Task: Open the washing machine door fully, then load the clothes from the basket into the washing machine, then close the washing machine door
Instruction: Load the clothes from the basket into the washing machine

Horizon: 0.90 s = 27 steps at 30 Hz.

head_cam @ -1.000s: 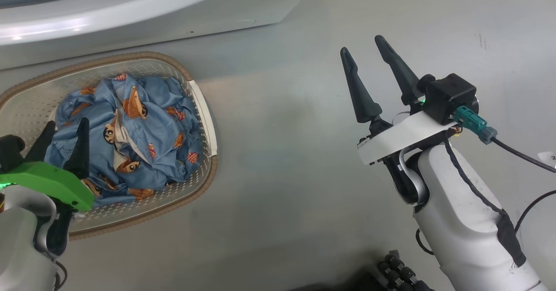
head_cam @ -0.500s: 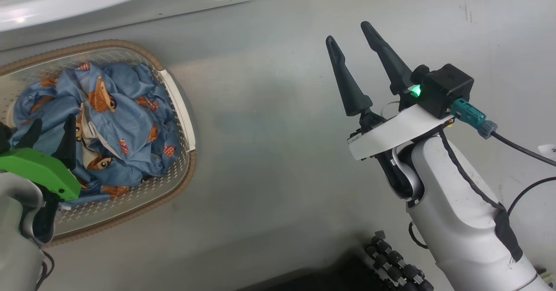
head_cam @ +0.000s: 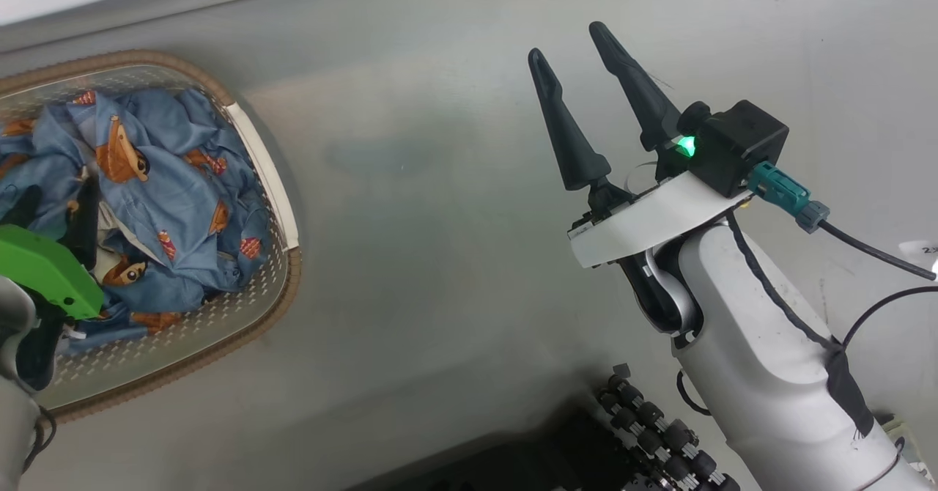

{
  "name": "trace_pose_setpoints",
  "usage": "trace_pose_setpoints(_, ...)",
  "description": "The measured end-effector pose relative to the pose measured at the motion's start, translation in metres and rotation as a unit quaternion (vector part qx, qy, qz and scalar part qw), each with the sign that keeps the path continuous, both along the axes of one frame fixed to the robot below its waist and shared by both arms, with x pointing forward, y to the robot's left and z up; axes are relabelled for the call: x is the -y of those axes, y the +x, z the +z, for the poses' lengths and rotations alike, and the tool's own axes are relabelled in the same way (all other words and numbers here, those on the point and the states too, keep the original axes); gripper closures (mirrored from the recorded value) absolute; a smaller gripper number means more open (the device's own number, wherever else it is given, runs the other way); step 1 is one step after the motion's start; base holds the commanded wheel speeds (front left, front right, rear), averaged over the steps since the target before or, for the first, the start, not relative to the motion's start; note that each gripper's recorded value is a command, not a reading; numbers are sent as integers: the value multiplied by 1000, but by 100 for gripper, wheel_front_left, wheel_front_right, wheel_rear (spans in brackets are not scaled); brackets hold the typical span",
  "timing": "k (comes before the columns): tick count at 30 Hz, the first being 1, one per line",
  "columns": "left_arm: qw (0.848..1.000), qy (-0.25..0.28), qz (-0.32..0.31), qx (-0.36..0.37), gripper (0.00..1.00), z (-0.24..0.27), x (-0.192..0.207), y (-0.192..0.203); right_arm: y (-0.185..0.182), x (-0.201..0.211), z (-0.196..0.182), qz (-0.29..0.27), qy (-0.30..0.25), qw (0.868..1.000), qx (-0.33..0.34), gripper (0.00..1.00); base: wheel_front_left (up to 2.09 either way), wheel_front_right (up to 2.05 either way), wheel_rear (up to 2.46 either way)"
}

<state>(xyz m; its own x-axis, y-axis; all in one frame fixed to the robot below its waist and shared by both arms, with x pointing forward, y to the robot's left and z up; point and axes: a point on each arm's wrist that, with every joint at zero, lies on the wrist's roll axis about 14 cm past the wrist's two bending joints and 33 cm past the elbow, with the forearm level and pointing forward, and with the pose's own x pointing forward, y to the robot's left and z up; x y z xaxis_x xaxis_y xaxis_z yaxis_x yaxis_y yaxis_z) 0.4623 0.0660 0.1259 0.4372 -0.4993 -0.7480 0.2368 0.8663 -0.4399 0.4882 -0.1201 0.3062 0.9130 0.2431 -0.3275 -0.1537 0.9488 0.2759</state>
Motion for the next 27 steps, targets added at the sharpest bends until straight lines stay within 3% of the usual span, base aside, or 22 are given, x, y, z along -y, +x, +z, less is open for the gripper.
trace_pose_setpoints(12, 998, -23, -23, -60, 0, -25, 25, -16, -1, 5, -14, -12, -7, 1000, -14, 0, 0, 0, 0)
trace_pose_setpoints(23, 988, -3, -74, -134, 0, -44, 26, -52, -3, 5, -19, -14, -9, 1000, -23, 0, 0, 0, 0)
trace_pose_setpoints(25, 989, -4, -72, -132, 100, -44, 26, -50, -3, 6, -20, -16, -11, 1000, -24, 0, 0, 0, 0)
trace_pose_setpoints(27, 990, -3, -68, -120, 100, -44, 24, -42, -2, 6, -20, -17, -11, 1000, -23, 0, 0, 0, 0)
